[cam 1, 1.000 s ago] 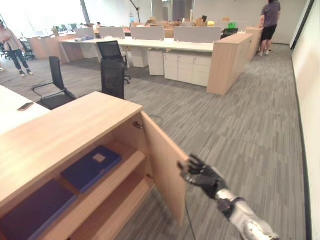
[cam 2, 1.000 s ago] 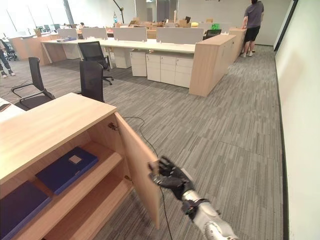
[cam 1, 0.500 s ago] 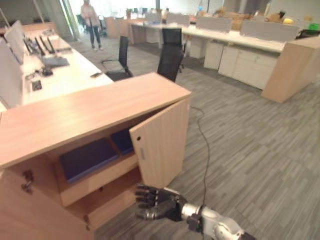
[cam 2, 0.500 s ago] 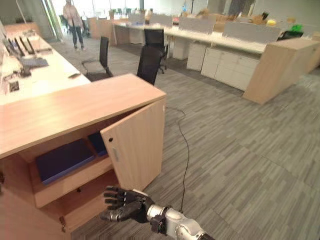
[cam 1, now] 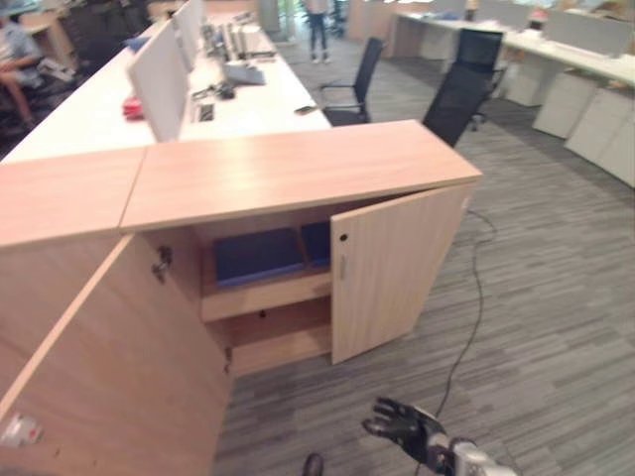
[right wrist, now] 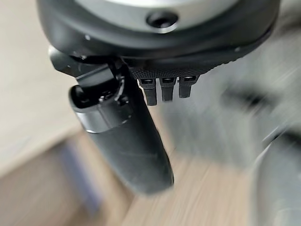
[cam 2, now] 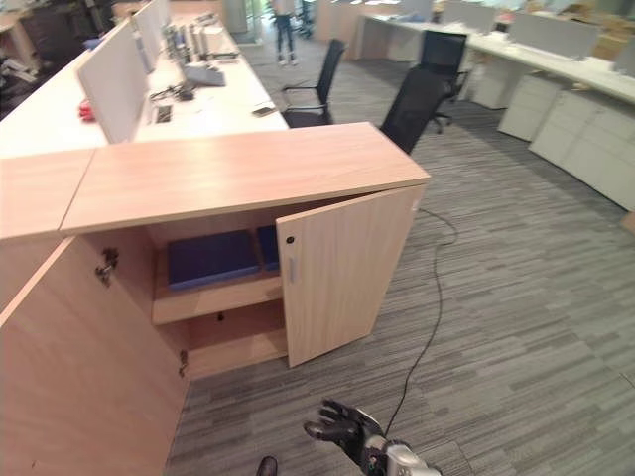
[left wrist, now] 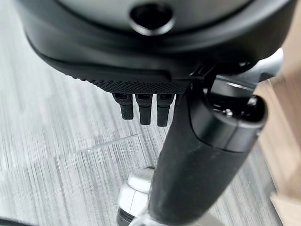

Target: Put the empty folder in the office cabinet

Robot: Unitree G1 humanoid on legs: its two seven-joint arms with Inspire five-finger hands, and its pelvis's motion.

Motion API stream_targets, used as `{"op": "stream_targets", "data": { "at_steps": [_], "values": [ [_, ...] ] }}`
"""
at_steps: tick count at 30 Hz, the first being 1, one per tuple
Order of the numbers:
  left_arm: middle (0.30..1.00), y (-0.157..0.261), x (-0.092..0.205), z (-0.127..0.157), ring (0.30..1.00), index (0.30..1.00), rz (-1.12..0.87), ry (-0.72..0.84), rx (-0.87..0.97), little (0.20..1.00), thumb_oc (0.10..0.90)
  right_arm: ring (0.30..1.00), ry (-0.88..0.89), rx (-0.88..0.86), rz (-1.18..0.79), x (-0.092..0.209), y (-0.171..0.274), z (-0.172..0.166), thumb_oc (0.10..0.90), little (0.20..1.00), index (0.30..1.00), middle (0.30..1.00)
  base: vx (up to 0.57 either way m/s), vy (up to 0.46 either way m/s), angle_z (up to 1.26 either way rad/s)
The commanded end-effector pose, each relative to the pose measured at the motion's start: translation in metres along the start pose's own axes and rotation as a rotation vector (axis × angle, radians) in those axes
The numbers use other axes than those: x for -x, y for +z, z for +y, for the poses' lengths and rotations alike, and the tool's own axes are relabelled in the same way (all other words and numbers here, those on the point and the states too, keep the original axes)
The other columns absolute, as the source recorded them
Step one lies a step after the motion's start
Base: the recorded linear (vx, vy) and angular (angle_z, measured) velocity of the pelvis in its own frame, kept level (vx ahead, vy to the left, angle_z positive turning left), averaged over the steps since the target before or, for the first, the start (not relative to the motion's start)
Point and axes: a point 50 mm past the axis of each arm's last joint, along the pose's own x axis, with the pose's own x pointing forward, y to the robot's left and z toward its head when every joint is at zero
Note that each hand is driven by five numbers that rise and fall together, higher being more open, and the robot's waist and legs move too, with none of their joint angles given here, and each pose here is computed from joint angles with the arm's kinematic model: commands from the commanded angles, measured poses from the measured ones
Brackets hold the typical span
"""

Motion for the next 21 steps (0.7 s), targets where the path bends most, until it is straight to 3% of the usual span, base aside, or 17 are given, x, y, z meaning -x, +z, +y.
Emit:
{"op": "stream_targets", "data": {
  "at_steps": [1,8,13,21],
  "values": [
    [0.900,0.015,0.000,-0.018,0.900,0.900,-0.028,-0.065,0.054,0.900,0.800,0.900,-0.119,0.072,-0.052,-0.005,0.020,-0.006,0.800,0.900,0.900,0.900,0.00,-0.198,0.26],
    [0.900,0.041,0.000,-0.025,0.900,0.900,-0.101,-0.080,0.087,0.900,0.800,0.900,-0.403,0.059,0.211,0.017,-0.029,-0.056,0.800,0.900,0.900,0.900,-0.05,-0.101,0.69],
    [0.900,0.026,0.000,-0.028,0.900,0.900,-0.072,-0.116,0.102,0.900,0.800,0.900,-0.445,0.038,0.308,0.030,-0.055,-0.068,0.800,0.900,0.900,0.900,-0.02,-0.002,0.84],
    [0.900,0.029,0.000,-0.019,0.900,0.900,-0.088,-0.097,0.204,0.900,0.800,0.900,-0.448,-0.033,0.280,0.029,-0.059,-0.065,0.800,0.900,0.900,0.900,-0.03,0.019,0.74]
  ]
}}
